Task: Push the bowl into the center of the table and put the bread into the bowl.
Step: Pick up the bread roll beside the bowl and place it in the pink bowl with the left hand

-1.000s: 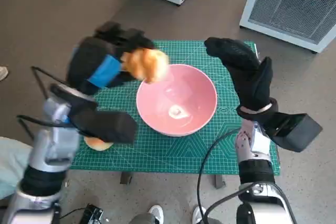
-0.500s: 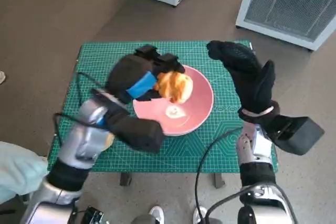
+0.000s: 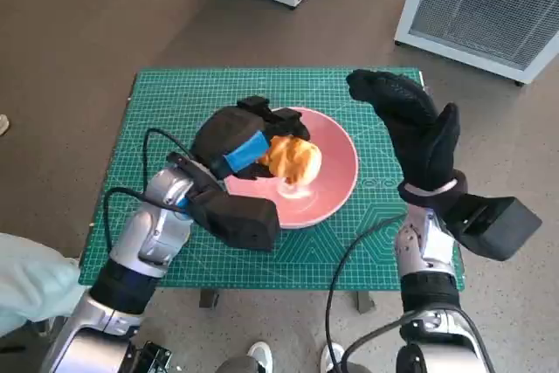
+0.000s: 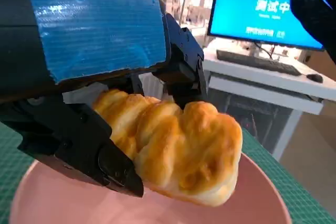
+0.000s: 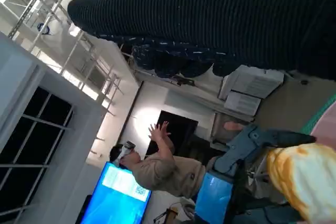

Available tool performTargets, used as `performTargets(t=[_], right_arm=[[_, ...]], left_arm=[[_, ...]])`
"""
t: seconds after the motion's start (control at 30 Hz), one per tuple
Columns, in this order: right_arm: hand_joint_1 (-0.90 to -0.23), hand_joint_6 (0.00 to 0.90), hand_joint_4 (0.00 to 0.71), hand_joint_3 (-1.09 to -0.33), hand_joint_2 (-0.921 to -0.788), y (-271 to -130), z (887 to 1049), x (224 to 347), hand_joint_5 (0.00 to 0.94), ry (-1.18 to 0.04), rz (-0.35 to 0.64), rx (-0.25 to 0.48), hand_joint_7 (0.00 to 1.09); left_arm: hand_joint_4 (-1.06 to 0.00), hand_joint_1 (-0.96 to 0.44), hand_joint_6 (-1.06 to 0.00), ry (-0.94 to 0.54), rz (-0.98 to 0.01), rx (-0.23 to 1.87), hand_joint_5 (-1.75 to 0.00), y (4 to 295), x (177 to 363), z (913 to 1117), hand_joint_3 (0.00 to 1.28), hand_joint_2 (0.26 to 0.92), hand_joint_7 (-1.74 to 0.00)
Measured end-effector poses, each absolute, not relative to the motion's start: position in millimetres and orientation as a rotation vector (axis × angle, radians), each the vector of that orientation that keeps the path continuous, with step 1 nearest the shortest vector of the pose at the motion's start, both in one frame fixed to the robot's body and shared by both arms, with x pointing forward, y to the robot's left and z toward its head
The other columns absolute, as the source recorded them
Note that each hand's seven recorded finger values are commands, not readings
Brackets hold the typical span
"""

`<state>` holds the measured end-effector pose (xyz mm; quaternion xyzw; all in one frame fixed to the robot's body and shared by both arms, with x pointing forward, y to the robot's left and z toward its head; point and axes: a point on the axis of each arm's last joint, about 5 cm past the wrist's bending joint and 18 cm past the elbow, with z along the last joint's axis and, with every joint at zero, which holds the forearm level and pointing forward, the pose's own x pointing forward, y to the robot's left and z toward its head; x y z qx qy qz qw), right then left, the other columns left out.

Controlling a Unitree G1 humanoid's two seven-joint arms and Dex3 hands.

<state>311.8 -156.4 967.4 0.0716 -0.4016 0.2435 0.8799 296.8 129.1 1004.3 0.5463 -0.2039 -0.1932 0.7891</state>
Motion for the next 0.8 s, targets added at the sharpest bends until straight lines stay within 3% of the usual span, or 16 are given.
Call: performTargets(t=[0.13,0.23,0.5,0.8], right_arm=[[-0.697,-0.001,0.211,-0.732,-0.921,-156.2,967.7,311.7,0.002,-0.838,0.504,0.150,0.62],[-0.697,-0.001,0.211,-0.732,-0.921,-156.4,967.5,311.6,0.002,-0.837,0.500,0.151,0.62],[-0.698,-0.001,0.212,-0.733,-0.921,-156.0,966.9,311.3,0.002,-0.834,0.499,0.150,0.62],[-0.702,-0.001,0.212,-0.733,-0.921,-154.8,966.3,311.0,0.002,-0.832,0.503,0.147,0.62]], left_arm=[[-0.07,-0.05,-0.30,-0.373,-0.469,1.180,-0.02,130.0,295.0,1008.0,0.00,0.760,-0.05],[-0.02,-0.07,-0.27,-0.338,-0.511,1.161,-0.01,132.1,292.3,1013.6,0.00,0.753,-0.02],[0.00,-0.08,-0.22,-0.267,-0.551,1.073,0.00,145.9,285.0,1037.3,0.00,0.746,0.00],[0.00,-0.06,-0.23,-0.335,-0.522,0.938,0.00,174.5,263.2,1059.2,0.00,0.743,0.00]])
